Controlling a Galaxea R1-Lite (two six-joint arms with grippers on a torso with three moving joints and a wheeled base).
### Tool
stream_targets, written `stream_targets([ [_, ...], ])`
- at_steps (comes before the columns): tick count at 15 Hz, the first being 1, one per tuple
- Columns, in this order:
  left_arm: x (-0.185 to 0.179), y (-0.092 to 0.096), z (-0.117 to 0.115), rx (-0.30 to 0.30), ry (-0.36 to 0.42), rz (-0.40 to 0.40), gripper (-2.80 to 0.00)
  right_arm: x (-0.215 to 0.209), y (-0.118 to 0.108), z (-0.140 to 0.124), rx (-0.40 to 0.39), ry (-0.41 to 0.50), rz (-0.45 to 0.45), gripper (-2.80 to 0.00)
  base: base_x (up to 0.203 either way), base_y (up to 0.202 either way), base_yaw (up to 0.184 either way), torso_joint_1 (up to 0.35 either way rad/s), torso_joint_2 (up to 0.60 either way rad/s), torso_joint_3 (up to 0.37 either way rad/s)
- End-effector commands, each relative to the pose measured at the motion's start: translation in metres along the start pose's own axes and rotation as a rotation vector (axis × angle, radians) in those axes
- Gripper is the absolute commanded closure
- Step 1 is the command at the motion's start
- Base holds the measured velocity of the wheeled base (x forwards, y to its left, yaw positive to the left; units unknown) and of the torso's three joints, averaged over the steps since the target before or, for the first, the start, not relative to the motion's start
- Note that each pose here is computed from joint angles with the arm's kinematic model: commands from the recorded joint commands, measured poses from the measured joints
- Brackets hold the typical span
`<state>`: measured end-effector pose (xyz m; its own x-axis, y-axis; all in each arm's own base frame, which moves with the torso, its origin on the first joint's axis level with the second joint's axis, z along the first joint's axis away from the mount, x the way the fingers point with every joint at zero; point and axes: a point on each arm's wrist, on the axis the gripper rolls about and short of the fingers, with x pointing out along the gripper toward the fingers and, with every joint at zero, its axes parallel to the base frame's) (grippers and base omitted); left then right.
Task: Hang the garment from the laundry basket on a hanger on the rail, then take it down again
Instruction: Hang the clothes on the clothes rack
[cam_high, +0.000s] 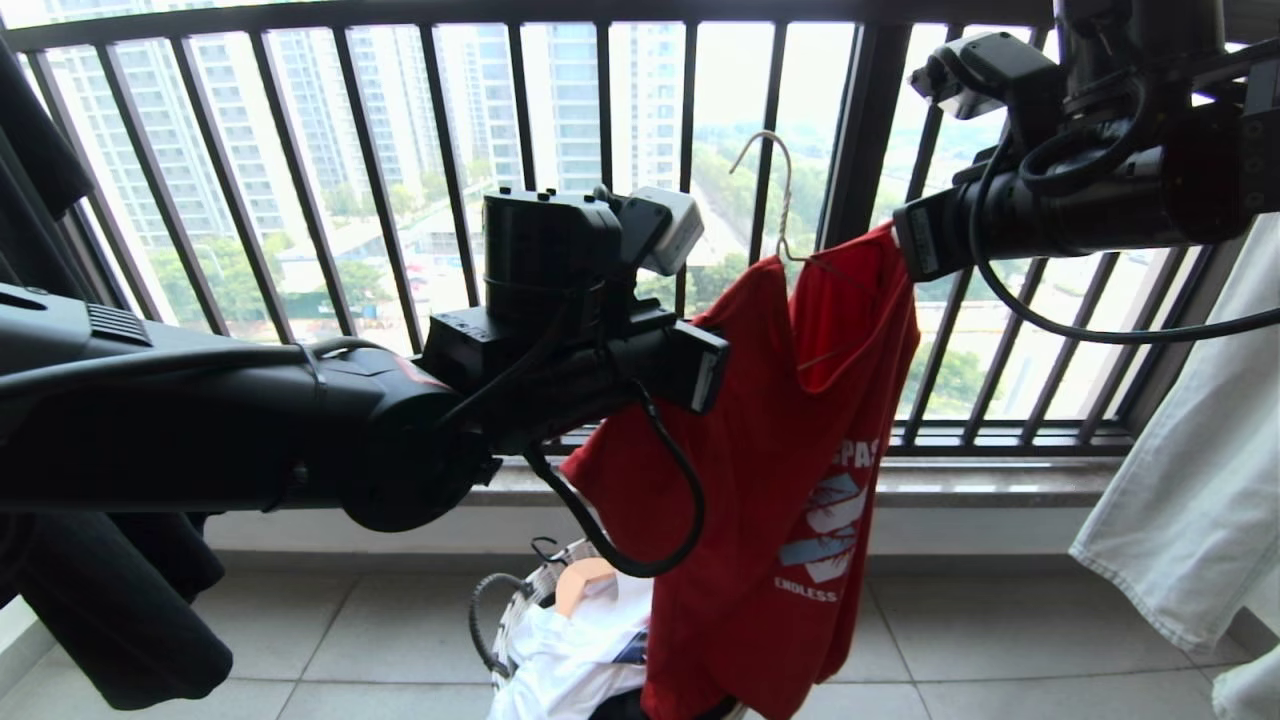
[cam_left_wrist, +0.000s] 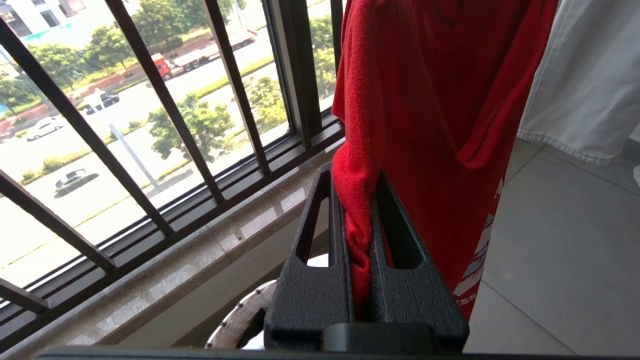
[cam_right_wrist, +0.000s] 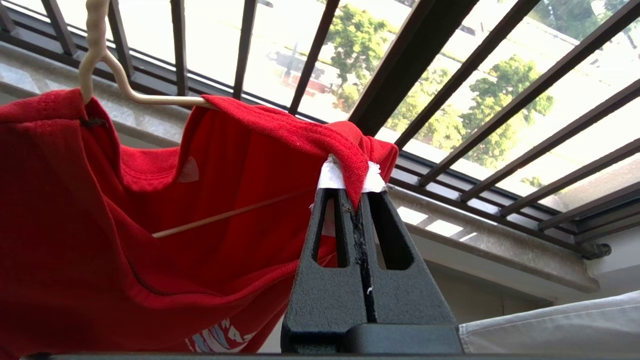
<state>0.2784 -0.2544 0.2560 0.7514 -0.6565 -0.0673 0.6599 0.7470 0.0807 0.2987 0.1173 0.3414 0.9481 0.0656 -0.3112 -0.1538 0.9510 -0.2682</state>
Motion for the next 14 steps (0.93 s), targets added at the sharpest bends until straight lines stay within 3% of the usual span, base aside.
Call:
stream_targets([
  [1,0.001,0.003,0.003,0.003,-0.005,0.021,0.00,0.000,-0.015,-0.001,-0.001,0.006,-0.047,0.00,0.000,0.000,0.000,0.000,0.00,0.000],
  [7,-0.005,0.005,0.006,0.010,-0.011,0.028,0.00,0.019,-0.036,0.003,-0.091,-0.054,-0.205,0.00,0.000,0.000,0.000,0.000,0.00,0.000],
  [9,-0.009,0.001,0.007,0.012,-0.009,0.016,0.00,0.030,-0.035,0.004,-0.129,-0.073,-0.229,0.00,0.000,0.000,0.000,0.000,0.00,0.000],
  [14,-0.021,-0.015,0.006,0.014,-0.001,-0.032,0.00,0.036,-0.034,0.009,-0.130,-0.091,-0.237,0.00,0.000,0.000,0.000,0.000,0.00,0.000],
])
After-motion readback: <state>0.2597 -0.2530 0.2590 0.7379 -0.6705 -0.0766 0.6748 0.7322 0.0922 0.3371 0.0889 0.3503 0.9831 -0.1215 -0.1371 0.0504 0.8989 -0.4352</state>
